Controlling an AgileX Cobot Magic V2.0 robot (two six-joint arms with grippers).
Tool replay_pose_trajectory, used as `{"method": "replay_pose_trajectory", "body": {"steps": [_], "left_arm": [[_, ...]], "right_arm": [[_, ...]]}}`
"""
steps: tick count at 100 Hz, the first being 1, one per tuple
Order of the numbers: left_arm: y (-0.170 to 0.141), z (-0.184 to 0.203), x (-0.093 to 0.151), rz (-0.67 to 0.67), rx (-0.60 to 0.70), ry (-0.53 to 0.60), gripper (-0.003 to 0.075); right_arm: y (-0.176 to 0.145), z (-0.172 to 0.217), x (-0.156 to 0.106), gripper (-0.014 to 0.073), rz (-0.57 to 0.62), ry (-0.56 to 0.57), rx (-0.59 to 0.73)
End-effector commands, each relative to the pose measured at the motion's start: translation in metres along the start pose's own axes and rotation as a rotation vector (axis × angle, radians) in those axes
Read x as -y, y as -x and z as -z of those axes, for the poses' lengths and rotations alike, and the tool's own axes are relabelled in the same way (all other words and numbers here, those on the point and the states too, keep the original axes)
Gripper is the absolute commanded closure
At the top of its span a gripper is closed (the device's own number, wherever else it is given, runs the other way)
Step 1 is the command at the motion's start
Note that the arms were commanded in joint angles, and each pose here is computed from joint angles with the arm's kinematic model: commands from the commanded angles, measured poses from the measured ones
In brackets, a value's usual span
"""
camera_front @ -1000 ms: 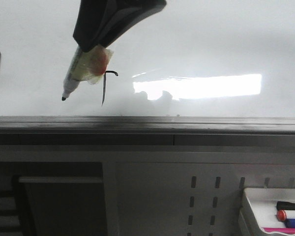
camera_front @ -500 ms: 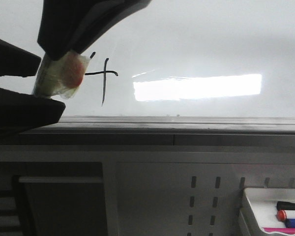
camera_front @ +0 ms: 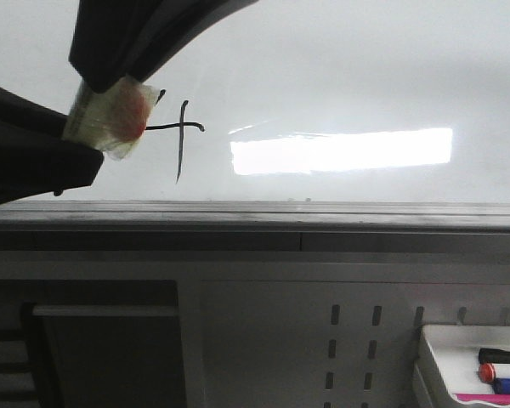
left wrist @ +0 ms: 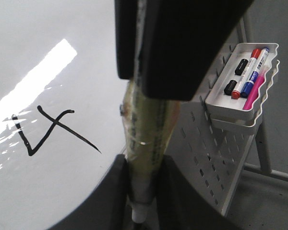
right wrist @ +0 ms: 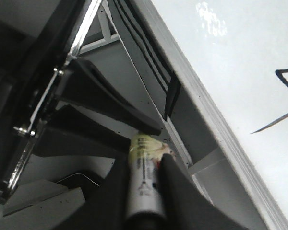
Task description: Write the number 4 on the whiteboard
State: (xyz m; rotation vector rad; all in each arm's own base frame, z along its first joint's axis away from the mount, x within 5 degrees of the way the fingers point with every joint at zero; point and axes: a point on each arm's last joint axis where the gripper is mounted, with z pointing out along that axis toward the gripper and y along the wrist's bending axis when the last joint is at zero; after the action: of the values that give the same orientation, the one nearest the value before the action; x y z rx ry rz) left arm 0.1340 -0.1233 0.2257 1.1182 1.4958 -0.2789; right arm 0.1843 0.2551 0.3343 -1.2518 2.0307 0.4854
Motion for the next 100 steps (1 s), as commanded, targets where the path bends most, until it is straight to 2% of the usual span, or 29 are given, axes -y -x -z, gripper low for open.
{"method": "replay_pose_trajectory", "body": {"steps": [1, 12, 17, 24, 33, 35, 43, 58, 72, 84, 93, 100], "left_arm": [[0.017, 0.0, -0.007, 0.023, 0.11, 0.028, 0.0741], [0.017, 0.0, -0.007, 0.023, 0.11, 0.028, 0.0741], [0.017, 0.0, -0.007, 0.023, 0.11, 0.028, 0.0741], [0.017, 0.0, -0.007, 0.023, 0.11, 0.028, 0.0741], [0.017, 0.0, -0.007, 0.032, 0.11, 0.032, 0.0741], [0.017, 0.0, -0.008, 0.051, 0.11, 0.04, 0.0741], [0.018, 0.0, -0.013, 0.152, 0.114, 0.085, 0.0741], [0.021, 0.0, -0.028, 0.412, 0.129, 0.202, 0.0741], [0.023, -0.001, -0.039, 0.682, 0.065, 0.269, 0.0741], [0.026, -0.006, -0.049, 0.782, 0.008, 0.289, 0.0741], [0.025, -0.013, -0.061, 0.927, -0.082, 0.308, 0.0741], [0.022, -0.019, -0.069, 0.975, -0.155, 0.315, 0.0741]], "right_arm": [[0.012, 0.019, -0.001, 0.0659, 0.002, -0.004, 0.086], [0.012, 0.019, -0.002, 0.0655, -0.01, 0.004, 0.088], [0.013, 0.019, -0.002, 0.0624, -0.01, 0.003, 0.092], [0.014, 0.019, -0.001, 0.0512, -0.01, -0.002, 0.109], [0.018, 0.022, 0.002, 0.03, -0.005, -0.025, 0.156], [0.02, 0.024, 0.005, 0.0224, 0.001, -0.042, 0.175], [0.021, 0.03, 0.013, 0.0136, 0.037, -0.098, 0.203], [0.022, 0.056, 0.033, 0.0129, 0.025, -0.188, 0.271], [0.021, 0.084, 0.042, 0.0129, 0.005, -0.243, 0.332], [0.02, 0.099, 0.044, 0.0129, -0.002, -0.266, 0.359], [0.019, 0.103, 0.044, 0.0129, -0.002, -0.269, 0.368], [0.019, 0.103, 0.043, 0.0129, -0.002, -0.268, 0.364]]}}
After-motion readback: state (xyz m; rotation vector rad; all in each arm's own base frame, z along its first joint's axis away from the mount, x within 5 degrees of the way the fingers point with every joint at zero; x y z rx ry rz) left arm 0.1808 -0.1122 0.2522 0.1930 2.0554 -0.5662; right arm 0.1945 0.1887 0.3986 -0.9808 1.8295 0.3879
